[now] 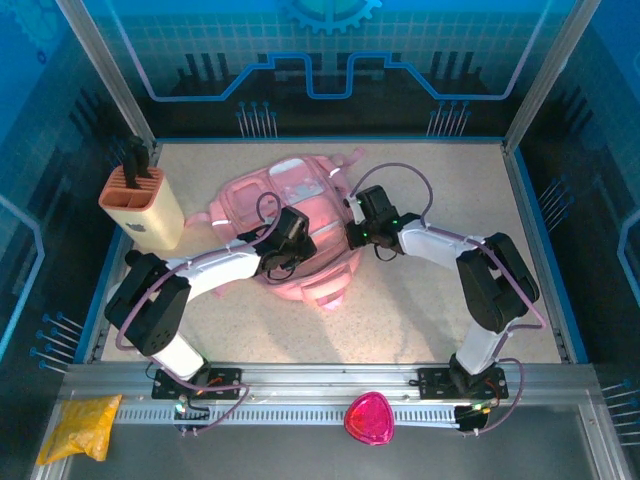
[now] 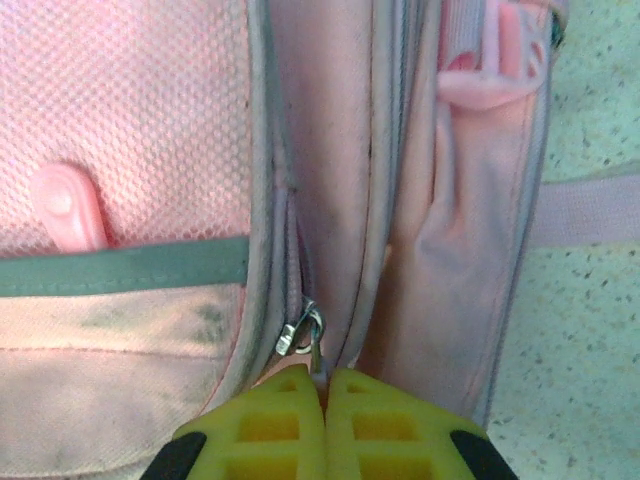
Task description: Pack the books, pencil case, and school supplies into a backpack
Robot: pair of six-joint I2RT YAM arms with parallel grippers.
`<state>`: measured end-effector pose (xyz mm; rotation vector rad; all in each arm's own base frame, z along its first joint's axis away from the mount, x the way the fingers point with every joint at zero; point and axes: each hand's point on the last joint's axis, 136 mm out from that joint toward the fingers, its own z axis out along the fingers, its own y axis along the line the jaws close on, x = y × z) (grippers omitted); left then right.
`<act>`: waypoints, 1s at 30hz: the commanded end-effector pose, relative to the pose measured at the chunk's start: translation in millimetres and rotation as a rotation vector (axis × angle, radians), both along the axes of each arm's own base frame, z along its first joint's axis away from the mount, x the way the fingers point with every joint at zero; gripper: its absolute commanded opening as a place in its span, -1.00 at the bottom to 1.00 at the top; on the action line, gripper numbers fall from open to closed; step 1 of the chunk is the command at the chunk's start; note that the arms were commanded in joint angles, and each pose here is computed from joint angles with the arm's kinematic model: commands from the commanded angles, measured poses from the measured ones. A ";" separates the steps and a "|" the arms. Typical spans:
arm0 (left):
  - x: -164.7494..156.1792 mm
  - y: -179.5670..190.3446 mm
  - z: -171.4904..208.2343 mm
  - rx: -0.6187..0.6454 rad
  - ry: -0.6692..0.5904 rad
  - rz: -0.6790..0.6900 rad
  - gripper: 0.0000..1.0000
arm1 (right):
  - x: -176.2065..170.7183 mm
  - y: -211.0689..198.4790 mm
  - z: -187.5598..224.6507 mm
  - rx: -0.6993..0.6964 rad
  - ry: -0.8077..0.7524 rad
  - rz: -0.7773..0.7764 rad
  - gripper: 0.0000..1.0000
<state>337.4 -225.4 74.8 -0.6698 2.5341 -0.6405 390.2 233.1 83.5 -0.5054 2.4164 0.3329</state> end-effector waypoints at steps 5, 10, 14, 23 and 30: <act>-26.0 18.2 -31.4 0.091 0.122 -0.018 -0.62 | 52.4 -6.7 37.0 0.037 -0.134 -0.053 -0.92; -16.5 8.2 -13.9 0.060 0.076 -0.045 -0.61 | 52.1 -3.1 40.4 0.048 -0.127 -0.029 -0.64; -6.3 -0.2 16.3 0.034 0.002 -0.082 -0.48 | 38.3 -5.0 61.9 0.084 -0.141 -0.014 -0.30; 5.5 83.8 99.2 0.271 -0.271 -0.013 0.49 | 3.1 -93.8 115.9 0.091 -0.258 -0.282 0.77; -5.6 242.0 96.4 0.708 -0.304 0.274 0.98 | -22.5 -218.1 91.9 -0.082 -0.359 -0.693 0.99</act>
